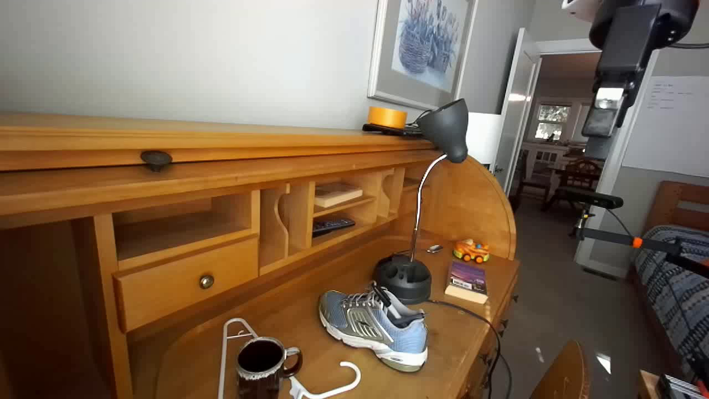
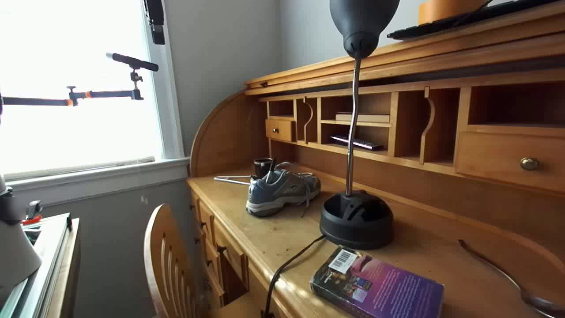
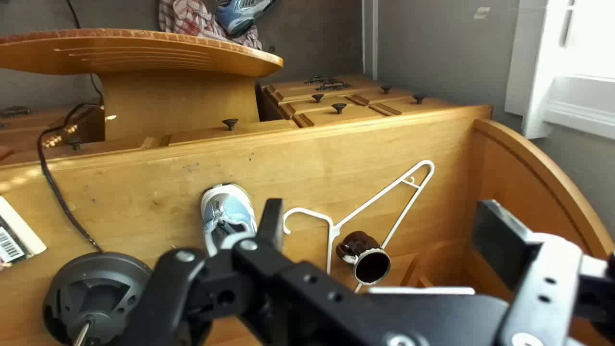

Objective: Put the book on top of the mug

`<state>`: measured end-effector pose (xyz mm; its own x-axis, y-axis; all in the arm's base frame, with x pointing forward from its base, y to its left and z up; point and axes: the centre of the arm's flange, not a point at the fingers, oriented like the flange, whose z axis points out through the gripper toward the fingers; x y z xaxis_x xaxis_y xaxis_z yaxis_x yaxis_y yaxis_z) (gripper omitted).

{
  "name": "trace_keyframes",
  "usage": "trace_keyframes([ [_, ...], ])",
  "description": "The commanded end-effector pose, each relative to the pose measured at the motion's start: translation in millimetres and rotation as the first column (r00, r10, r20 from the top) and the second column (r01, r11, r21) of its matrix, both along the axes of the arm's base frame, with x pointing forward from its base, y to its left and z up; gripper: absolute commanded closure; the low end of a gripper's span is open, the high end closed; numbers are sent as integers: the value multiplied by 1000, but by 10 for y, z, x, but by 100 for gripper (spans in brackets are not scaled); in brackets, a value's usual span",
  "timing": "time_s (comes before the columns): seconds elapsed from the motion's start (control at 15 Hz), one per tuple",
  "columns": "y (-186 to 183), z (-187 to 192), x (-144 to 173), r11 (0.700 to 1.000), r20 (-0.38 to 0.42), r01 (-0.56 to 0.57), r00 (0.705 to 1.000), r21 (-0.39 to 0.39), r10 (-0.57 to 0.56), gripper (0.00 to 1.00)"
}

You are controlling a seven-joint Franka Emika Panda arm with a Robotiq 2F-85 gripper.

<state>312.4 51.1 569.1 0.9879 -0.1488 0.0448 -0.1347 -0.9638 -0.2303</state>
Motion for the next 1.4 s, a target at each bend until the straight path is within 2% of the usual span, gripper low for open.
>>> trace_keyframes([
  [0.0, 0, 0, 0, 1000, 0, 0, 1000, 0, 0, 0],
  [0.33, 0, 0, 0, 1000, 0, 0, 1000, 0, 0, 0],
  [0.4, -41, -16, 36, 999, 3, 29, 1000, -34, -29, 0],
  [0.47, -125, -25, 128, 996, 9, 83, 997, -38, -83, 0],
  [0.6, -357, -64, 333, 980, 73, 192, 980, -61, -187, 0],
  [0.73, -608, -107, 503, 964, 94, 255, 964, -77, -247, 0],
  [1.0, -1019, -326, 704, 947, 110, 320, 943, -22, -315, 0],
  [1.2, -1275, -555, 802, 951, 119, 308, 945, -9, -305, 0],
  [1.33, -1435, -713, 822, 978, 138, 200, 972, -57, -191, 0],
])
